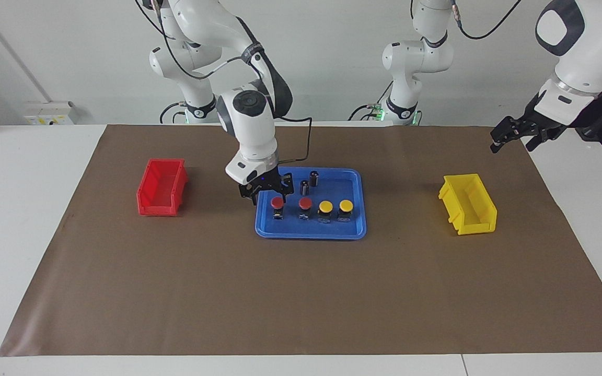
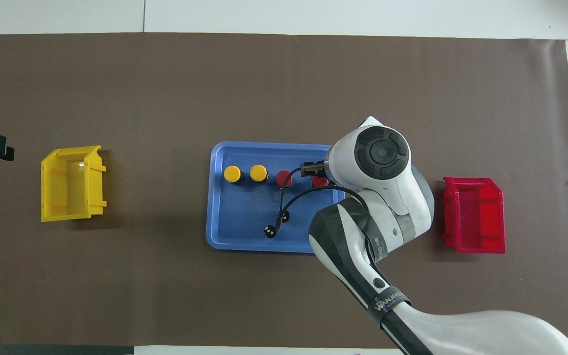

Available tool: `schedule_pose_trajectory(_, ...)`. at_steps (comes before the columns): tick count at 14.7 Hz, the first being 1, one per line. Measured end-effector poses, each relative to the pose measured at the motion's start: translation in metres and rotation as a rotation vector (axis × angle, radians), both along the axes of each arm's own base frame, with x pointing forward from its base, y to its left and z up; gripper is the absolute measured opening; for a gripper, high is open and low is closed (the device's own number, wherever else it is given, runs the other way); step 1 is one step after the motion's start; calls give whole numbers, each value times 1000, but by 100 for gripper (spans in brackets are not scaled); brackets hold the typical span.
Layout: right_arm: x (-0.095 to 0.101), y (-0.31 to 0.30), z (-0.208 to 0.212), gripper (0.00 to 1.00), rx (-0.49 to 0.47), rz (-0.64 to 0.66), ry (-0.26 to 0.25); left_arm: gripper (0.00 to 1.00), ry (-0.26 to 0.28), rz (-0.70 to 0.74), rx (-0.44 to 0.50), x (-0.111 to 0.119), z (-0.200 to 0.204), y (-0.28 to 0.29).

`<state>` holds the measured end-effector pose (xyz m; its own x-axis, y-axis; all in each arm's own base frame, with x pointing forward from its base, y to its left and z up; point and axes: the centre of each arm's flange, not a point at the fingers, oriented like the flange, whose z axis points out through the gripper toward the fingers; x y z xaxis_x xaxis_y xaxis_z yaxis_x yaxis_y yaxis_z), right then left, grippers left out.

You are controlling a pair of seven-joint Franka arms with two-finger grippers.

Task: Sort red and yellow buttons by color
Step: 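Grasp the red button with the right gripper and lift it, then drop the red button into the red bin while the left gripper reaches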

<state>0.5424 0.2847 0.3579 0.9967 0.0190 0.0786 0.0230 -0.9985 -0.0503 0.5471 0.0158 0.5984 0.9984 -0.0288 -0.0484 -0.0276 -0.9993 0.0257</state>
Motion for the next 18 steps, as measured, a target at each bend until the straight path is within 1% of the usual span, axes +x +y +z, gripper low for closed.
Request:
schedule_pose_trajectory(2, 2, 3, -14, 90, -5, 2, 4, 100, 4, 0, 0, 0, -2, 0)
schedule_pose_trajectory(7, -6, 18, -16, 89, -8, 30, 11, 100, 3, -2, 0, 0, -2, -1)
schedule_pose_trajectory(10, -13, 23, -18, 87, -24, 43, 41, 100, 3, -3, 0, 0, -2, -2)
schedule_pose_trajectory(11, -13, 23, -18, 84, -25, 43, 43, 100, 3, -4, -1, 0, -2, -2)
schedule_pose_trajectory(12, -12, 23, -18, 84, -25, 43, 43, 100, 1, -4, -1, 0, -2, -2)
schedule_pose_trajectory(13, -12, 23, -17, 80, -24, 43, 42, 100, -1, -4, -1, 0, -2, -2)
schedule_pose_trajectory(14, -12, 23, -17, 80, -24, 43, 41, 100, -4, -4, -1, 0, -1, -2)
schedule_pose_trajectory(15, -12, 23, -16, 75, -23, 43, 40, 100, -5, -4, 0, 1, -1, -2)
schedule_pose_trajectory(16, -11, 23, -16, 75, -23, 43, 39, 100, -6, -4, 0, 1, -1, -2)
schedule_pose_trajectory(18, -10, 23, -14, 67, -21, 43, 35, 100, -6, -5, 0, 1, -1, -3)
